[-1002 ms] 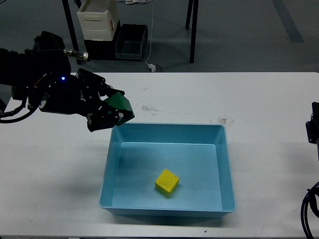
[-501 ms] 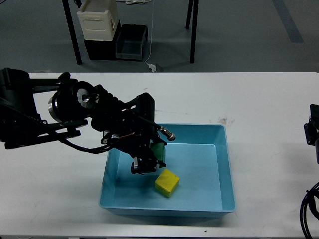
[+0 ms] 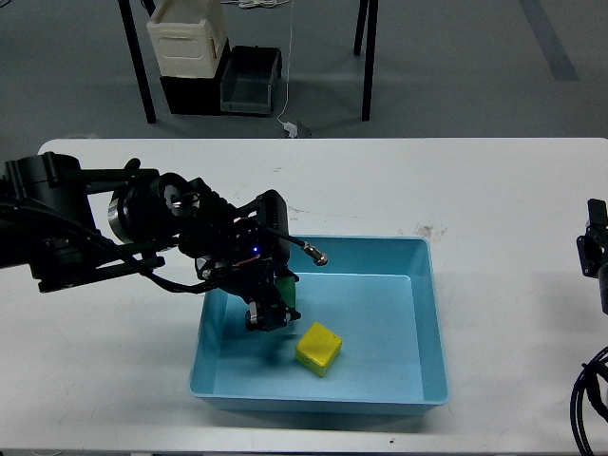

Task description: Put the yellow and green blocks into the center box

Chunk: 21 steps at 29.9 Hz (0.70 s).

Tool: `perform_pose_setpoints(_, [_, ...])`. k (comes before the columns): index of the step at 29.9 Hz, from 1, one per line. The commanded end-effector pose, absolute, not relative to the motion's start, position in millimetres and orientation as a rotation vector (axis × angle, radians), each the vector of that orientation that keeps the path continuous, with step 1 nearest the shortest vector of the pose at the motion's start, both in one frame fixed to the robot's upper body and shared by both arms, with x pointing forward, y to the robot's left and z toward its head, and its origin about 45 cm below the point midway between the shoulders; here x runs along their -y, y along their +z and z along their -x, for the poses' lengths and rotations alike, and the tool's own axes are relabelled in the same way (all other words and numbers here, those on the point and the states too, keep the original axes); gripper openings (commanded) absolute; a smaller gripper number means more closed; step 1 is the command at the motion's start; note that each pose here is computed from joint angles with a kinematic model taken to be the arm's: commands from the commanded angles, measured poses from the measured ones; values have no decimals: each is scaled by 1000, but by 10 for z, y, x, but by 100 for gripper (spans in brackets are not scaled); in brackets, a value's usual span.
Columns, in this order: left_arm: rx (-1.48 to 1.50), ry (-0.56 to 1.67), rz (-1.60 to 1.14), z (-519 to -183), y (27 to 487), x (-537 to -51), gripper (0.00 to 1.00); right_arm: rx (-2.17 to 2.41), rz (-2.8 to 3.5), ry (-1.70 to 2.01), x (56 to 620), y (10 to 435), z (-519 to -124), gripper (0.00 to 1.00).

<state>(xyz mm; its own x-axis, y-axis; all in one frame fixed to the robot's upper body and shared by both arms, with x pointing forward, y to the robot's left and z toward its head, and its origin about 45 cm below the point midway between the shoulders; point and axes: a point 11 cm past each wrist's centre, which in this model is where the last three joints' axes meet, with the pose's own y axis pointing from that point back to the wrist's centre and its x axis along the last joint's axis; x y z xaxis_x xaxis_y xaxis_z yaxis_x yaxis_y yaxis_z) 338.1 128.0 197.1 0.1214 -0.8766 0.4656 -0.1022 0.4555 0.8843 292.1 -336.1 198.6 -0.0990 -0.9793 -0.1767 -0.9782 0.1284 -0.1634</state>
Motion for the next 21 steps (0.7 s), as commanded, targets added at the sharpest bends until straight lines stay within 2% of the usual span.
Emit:
perform_pose_setpoints(1, [1334, -692, -970, -3428, 1960, -1294, 69, -2159, 1932, -8, 3355, 1991, -2929, 100])
perform_pose_setpoints(5, [1365, -640, -920, -3466, 2090, -1099, 78, -2154, 1933, -11, 3346, 2003, -2941, 100])
perform_pose_setpoints(9, [1282, -514, -839, -3466, 2157, -1056, 94, -2148, 1931, -15, 3339, 2020, -2961, 100])
perform_pose_setpoints(12, [1146, -296, -676, -3533, 2454, -985, 95, -2150, 1932, -13, 3342, 2011, -2965, 100])
perform_pose_setpoints(16, [924, 2, -445, -3648, 2764, -1133, 95, -2145, 1930, -10, 3339, 2019, -2946, 100])
perform_pose_setpoints(19, [721, 231, -241, -3703, 2885, -1376, 95, -2147, 1893, 49, 3356, 1999, -2937, 100])
perform_pose_setpoints(21, [573, 396, -76, -3708, 2960, -1633, 100, -2086, 1798, 207, 3335, 1987, -2946, 100])
